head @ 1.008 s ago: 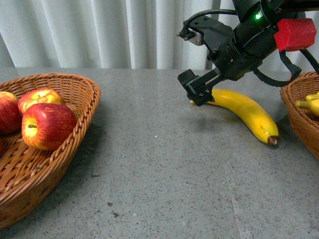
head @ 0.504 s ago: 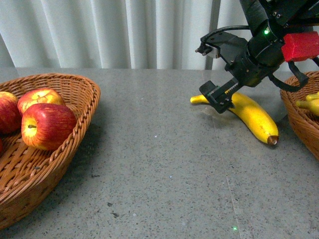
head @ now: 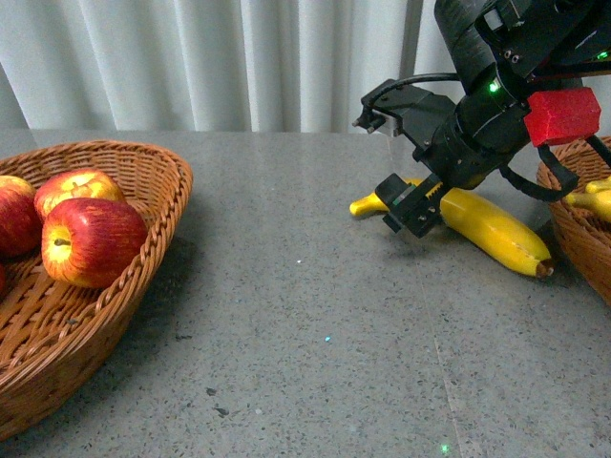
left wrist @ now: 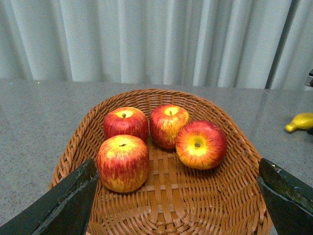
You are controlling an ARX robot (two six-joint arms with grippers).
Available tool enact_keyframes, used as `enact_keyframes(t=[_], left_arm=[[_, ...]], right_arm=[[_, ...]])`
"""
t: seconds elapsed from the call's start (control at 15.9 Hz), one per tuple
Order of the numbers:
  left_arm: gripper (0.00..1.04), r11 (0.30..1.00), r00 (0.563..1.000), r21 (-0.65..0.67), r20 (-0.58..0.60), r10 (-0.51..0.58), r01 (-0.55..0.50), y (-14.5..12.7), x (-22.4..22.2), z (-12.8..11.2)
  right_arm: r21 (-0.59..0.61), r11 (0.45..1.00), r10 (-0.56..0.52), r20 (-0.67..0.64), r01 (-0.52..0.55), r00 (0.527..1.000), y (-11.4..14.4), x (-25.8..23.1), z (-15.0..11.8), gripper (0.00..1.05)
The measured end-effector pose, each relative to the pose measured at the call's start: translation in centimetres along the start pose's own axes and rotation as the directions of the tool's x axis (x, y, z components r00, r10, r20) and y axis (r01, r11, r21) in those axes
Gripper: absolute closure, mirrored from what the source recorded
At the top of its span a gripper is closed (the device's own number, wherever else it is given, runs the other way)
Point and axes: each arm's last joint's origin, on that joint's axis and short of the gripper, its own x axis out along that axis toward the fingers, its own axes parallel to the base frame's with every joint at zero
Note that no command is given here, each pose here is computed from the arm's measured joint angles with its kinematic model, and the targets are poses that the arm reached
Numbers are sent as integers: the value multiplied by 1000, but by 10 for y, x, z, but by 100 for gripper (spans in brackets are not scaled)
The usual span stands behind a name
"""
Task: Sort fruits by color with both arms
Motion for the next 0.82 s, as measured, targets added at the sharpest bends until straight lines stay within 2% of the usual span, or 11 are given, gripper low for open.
enact_keyframes(t=[0.19,0.25,0.31,0.38,0.44,0.5,0.63,0.82], left_arm=[[7,1000,1000,0,0,0,0,0,0,0],[7,1000,1000,0,0,0,0,0,0,0],[7,1000,1000,0,0,0,0,0,0,0],[7,1000,1000,0,0,0,0,0,0,0],[7,1000,1000,0,0,0,0,0,0,0],[7,1000,1000,0,0,0,0,0,0,0],[7,1000,1000,0,0,0,0,0,0,0],[7,1000,1000,0,0,0,0,0,0,0]], right_arm=[[2,1000,26,14,-26,1000,4,-4,1,62],[14,999,38,30,-38,999,3,-8,3,66],[55,997,43,83,-48,996,0,-19,11,67],[149,987,34,193,-63,981,-14,-46,26,67],[273,958,-5,328,-89,945,-48,-95,33,67],[302,950,-35,365,-82,930,-62,-111,31,67],[365,930,-112,412,-51,904,-94,-147,10,67],[423,905,-137,382,-41,914,-115,-157,-36,67]])
